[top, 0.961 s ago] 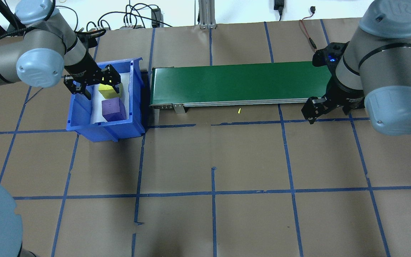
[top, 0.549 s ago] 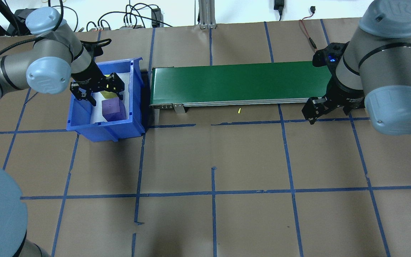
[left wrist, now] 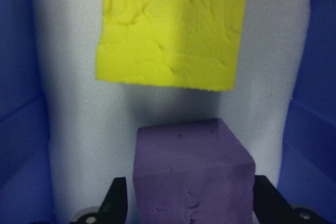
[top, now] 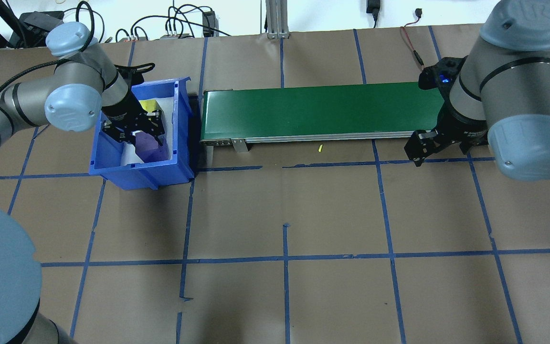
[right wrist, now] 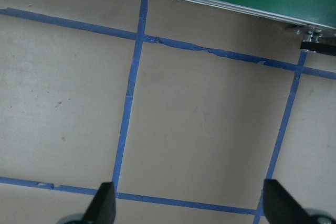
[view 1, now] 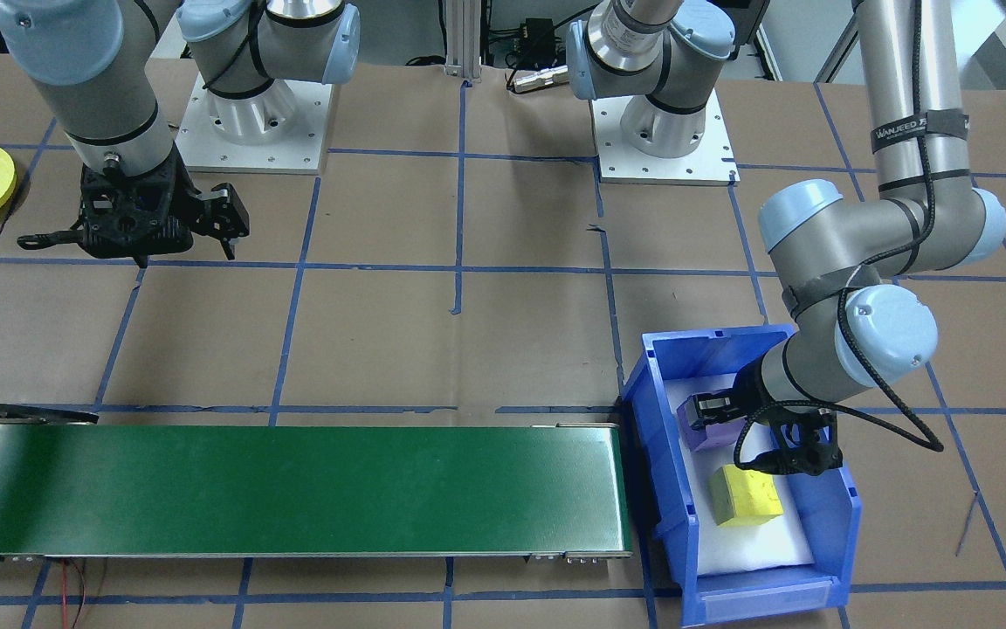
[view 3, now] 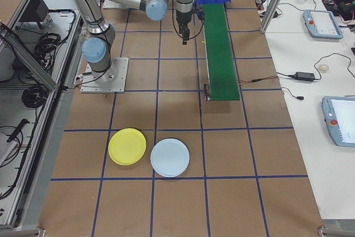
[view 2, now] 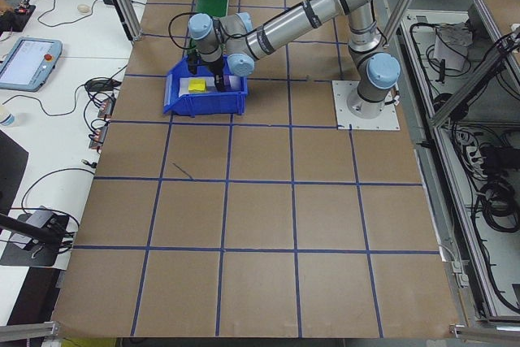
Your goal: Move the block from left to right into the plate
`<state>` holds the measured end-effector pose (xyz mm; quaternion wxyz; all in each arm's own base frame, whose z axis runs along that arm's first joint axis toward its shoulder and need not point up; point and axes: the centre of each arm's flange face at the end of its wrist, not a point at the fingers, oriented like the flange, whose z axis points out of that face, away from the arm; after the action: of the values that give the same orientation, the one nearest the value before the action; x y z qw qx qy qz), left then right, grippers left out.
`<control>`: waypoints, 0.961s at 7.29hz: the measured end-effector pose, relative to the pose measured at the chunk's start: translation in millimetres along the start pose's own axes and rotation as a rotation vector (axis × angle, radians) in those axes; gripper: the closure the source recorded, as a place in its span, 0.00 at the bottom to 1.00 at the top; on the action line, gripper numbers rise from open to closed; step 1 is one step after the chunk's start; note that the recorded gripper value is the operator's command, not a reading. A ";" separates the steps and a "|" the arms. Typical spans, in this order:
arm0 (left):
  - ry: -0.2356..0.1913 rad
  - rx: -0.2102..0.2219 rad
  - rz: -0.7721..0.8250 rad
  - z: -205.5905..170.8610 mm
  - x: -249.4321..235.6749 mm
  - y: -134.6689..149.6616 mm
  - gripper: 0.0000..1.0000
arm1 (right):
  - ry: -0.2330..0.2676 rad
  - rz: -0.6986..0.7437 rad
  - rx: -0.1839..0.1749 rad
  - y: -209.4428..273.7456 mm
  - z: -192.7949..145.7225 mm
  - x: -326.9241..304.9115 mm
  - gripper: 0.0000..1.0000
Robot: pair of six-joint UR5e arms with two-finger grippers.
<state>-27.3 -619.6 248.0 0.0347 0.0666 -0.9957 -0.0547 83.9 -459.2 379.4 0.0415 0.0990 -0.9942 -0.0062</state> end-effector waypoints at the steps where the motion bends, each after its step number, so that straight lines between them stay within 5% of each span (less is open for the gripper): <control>1: -0.001 0.019 -0.015 -24.5 2.1 -1.4 0.72 | 0.000 0.000 0.000 0.0 0.0 0.1 0.00; 4: 0.019 0.056 -0.034 -112.5 23.8 14.7 0.73 | 0.000 -0.005 0.002 -0.2 -0.1 0.0 0.00; 7: 0.009 0.116 0.110 -123.0 120.9 31.0 0.73 | 0.000 -0.008 0.003 -0.7 0.0 0.1 0.00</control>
<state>-141.4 -618.4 381.0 0.0381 0.0140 -0.9992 0.0055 84.0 -459.8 379.4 0.0412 0.1032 -0.9938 -0.0047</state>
